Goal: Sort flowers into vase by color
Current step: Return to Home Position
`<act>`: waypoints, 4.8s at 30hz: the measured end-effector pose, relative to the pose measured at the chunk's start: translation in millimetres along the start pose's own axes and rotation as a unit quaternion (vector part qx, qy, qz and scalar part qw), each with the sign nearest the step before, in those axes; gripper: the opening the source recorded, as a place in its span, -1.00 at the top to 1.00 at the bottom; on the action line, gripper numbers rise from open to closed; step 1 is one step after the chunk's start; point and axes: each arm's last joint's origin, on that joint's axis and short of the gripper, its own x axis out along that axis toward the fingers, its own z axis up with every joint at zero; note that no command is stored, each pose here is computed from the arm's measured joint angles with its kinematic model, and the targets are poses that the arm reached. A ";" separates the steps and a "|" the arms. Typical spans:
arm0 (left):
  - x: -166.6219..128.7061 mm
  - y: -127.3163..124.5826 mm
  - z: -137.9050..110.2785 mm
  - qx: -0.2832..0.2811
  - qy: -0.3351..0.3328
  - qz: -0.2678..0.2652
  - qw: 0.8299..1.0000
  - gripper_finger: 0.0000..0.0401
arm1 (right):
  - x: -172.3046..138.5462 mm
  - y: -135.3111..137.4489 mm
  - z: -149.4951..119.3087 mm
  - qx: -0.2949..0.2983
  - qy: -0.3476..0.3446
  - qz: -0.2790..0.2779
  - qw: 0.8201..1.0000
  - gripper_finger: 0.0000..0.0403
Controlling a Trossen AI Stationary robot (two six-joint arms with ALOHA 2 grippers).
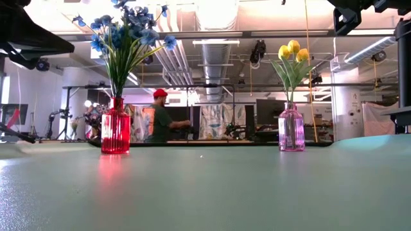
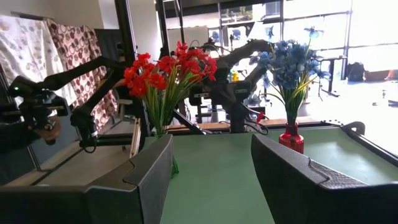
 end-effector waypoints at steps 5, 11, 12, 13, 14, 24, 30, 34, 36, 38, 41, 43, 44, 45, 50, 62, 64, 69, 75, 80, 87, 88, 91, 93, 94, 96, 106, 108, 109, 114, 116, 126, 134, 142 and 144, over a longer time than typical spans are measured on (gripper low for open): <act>3.2 1.2 0.6 0.010 0.011 0.005 1.000 1.00 | 0.0 0.0 0.2 0.000 -0.001 0.000 1.000 -0.04; 7.2 8.1 1.1 0.031 0.021 0.025 0.999 1.00 | 0.0 0.0 0.2 0.000 -0.001 0.000 1.000 -0.04; 7.6 9.2 1.1 0.034 0.024 0.025 0.999 1.00 | 0.0 0.0 0.3 0.000 -0.001 0.000 1.000 -0.04; 8.0 9.9 1.5 0.036 0.026 0.026 0.999 1.00 | 0.0 0.0 0.3 0.000 -0.001 0.000 1.000 -0.04; 8.3 10.8 1.8 0.041 0.026 0.028 0.998 1.00 | 0.0 0.0 0.2 0.000 -0.001 0.000 1.000 -0.04; 5.5 25.0 3.4 0.068 -0.001 0.059 0.996 1.00 | 0.0 0.0 0.2 0.001 -0.001 0.000 1.000 -0.04; 7.2 30.3 -3.8 0.063 -0.019 0.082 0.994 1.00 | 0.0 0.0 0.2 0.001 -0.001 0.000 1.000 -0.04; 10.6 30.6 -10.5 0.052 -0.022 0.094 0.994 1.00 | 0.0 0.0 0.2 0.001 -0.001 0.000 1.000 -0.04; 11.8 31.8 -14.3 0.053 -0.025 0.101 0.993 1.00 | 0.0 0.0 0.2 0.001 -0.001 0.000 1.000 -0.04; 12.4 32.9 -16.6 0.054 -0.032 0.109 0.992 1.00 | 0.1 0.0 0.2 0.001 -0.001 0.000 1.000 -0.04; 12.5 35.4 -20.3 0.048 -0.042 0.115 0.991 1.00 | 0.0 0.0 0.3 0.002 -0.001 0.000 1.000 -0.04; 12.4 38.4 -23.7 0.030 -0.062 0.126 0.990 1.00 | 0.0 0.0 0.3 0.004 -0.001 0.000 1.000 -0.04; 12.4 40.0 -25.8 0.021 -0.072 0.130 0.989 1.00 | 0.0 0.0 0.4 0.004 -0.002 0.000 1.000 -0.04; 12.5 41.5 -27.9 0.016 -0.082 0.135 0.987 1.00 | -0.1 0.0 0.4 0.004 -0.002 0.000 1.000 -0.04; 12.8 44.1 -32.0 0.027 -0.086 0.141 0.986 1.00 | -0.2 0.1 1.3 0.009 -0.006 0.001 1.000 -0.04; 15.4 44.0 -33.4 0.097 -0.084 0.165 0.978 1.00 | -0.4 0.1 3.0 0.014 -0.014 0.001 1.000 -0.04; 16.1 43.9 -34.0 0.100 -0.083 0.169 0.977 1.00 | -0.4 0.1 3.0 0.016 -0.014 0.001 1.000 -0.04; 16.8 42.9 -35.6 0.101 -0.079 0.166 0.978 1.00 | -0.4 0.1 2.8 0.019 -0.013 0.001 1.000 -0.04; 16.9 42.9 -35.7 0.111 -0.080 0.169 0.976 1.00 | -1.8 -1.3 -7.9 -0.023 0.002 -0.001 1.000 -0.04; 17.0 42.9 -35.6 0.110 -0.081 0.170 0.976 1.00 | -11.2 -8.2 -11.0 -0.043 -0.020 -0.063 0.997 -0.04; 17.0 42.9 -35.8 0.112 -0.079 0.170 0.976 1.00 | -22.6 -17.4 -27.1 -0.016 -0.071 -0.102 0.992 -0.04; 17.1 42.8 -35.9 0.112 -0.078 0.169 0.976 1.00 | -23.8 -18.8 -29.1 -0.010 -0.079 -0.106 0.991 -0.04; 17.1 42.8 -36.0 0.113 -0.078 0.169 0.976 1.00 | -25.2 -23.4 -36.6 0.008 -0.091 -0.119 0.989 -0.04; 17.0 42.8 -35.6 0.114 -0.077 0.169 0.976 1.00 | -25.8 -26.8 -42.3 0.022 -0.099 -0.129 0.986 -0.04; 16.9 42.8 -35.4 0.115 -0.077 0.168 0.976 1.00 | -25.9 -28.2 -45.5 0.024 -0.101 -0.134 0.986 -0.04; 16.9 42.8 -35.2 0.115 -0.076 0.168 0.976 1.00 | -25.3 -30.6 -49.6 0.023 -0.096 -0.144 0.985 -0.04; 17.0 42.3 -34.6 0.112 -0.077 0.168 0.976 1.00 | -19.7 -36.3 -57.4 -0.008 -0.061 -0.192 0.979 -0.04; 17.0 42.1 -34.5 0.111 -0.077 0.168 0.977 1.00 | -19.4 -36.4 -58.0 -0.010 -0.058 -0.192 0.980 -0.04; 17.0 42.1 -34.3 0.110 -0.077 0.168 0.977 1.00 | -19.2 -36.3 -58.2 -0.010 -0.057 -0.193 0.980 -0.04; 17.0 42.0 -34.2 0.110 -0.077 0.168 0.977 1.00 | -19.0 -36.4 -58.8 0.006 -0.058 -0.192 0.980 -0.04; 17.0 42.0 -34.2 0.110 -0.077 0.168 0.977 1.00 | -19.0 -36.4 -58.9 0.003 -0.058 -0.192 0.980 -0.04; 17.0 41.9 -34.1 0.110 -0.077 0.168 0.977 1.00 | -19.0 -36.4 -59.0 -0.029 -0.051 -0.194 0.979 -0.04; 17.0 41.8 -33.9 0.109 -0.077 0.167 0.977 1.00 | -19.0 -36.4 -59.2 -0.033 -0.050 -0.194 0.979 -0.04; 17.0 41.7 -33.9 0.109 -0.077 0.167 0.977 1.00 | -26.1 -36.5 -53.8 -0.107 -0.055 -0.187 0.975 -0.04; 17.0 41.7 -33.9 0.109 -0.077 0.167 0.977 1.00 | -28.3 -36.2 -56.2 -0.124 -0.040 -0.167 0.977 -0.04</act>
